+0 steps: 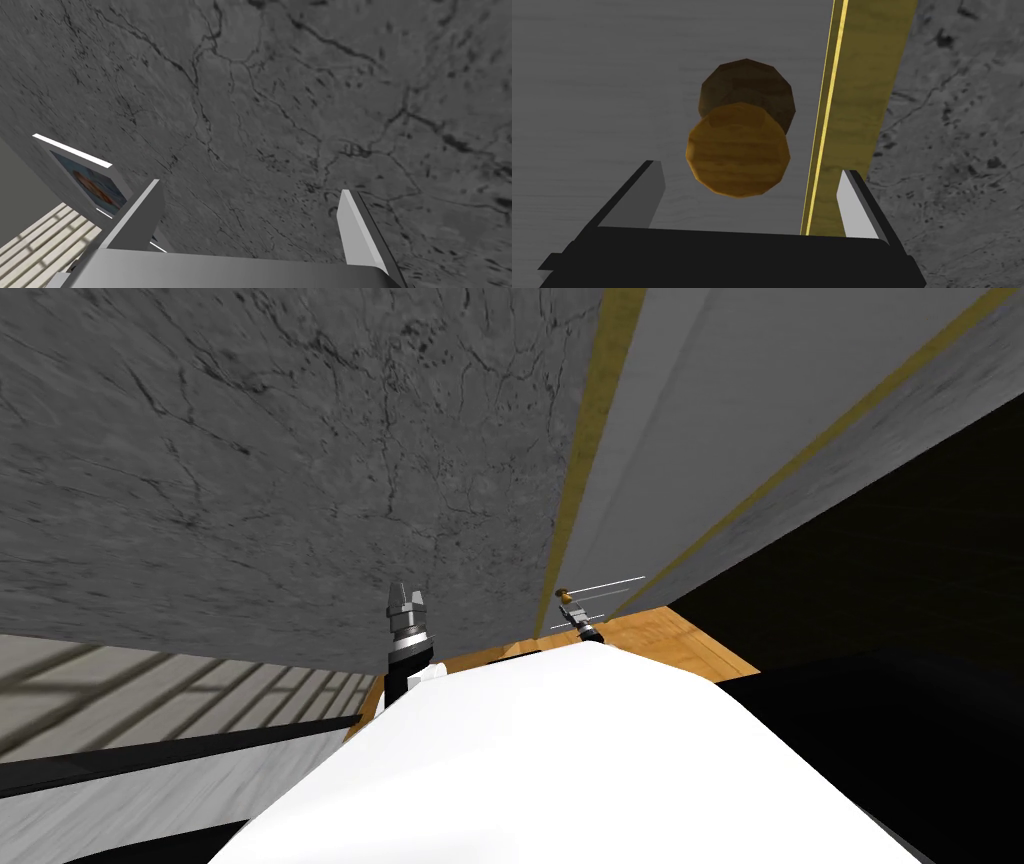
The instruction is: Pull the door open
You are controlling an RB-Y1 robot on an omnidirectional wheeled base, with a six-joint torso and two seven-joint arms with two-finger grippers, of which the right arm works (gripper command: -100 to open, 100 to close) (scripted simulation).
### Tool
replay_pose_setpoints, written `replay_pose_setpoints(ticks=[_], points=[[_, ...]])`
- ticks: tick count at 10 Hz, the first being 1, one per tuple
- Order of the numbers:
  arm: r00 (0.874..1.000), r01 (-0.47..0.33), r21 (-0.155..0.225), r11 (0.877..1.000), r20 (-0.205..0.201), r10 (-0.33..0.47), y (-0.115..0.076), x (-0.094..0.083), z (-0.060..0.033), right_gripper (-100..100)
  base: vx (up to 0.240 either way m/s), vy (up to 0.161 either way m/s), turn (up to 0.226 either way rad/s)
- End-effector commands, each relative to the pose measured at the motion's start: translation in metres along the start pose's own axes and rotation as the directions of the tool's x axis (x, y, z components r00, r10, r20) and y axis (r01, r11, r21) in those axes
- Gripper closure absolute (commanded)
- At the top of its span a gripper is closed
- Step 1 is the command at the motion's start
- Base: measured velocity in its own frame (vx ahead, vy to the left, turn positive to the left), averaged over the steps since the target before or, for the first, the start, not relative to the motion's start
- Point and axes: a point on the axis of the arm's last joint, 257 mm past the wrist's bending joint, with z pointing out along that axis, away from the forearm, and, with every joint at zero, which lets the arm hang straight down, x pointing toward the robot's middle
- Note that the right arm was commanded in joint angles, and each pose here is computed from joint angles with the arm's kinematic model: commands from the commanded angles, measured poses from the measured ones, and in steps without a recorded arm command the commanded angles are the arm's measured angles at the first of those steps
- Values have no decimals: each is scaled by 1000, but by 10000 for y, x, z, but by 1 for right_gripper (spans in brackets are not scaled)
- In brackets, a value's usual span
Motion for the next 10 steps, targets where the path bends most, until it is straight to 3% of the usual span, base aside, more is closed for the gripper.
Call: replay_pose_setpoints(ticks=[1,2,3,4,9,10], points=[[1000,2,33,999,6,-2,-187,-20,-83,-100,229,9,235],[1000,3,48,999,8,-4,-265,-26,-116,-100,204,-2,155],[1000,2,37,999,6,-3,-204,-24,-87,-100,83,0,23],[1000,2,37,999,6,-3,-204,-24,-87,100,-8,-4,-29],[1000,2,37,999,6,-3,-204,-24,-87,100,-16,-3,1],[999,-34,43,999,5,34,-221,-17,-83,100,-34,-6,42]])
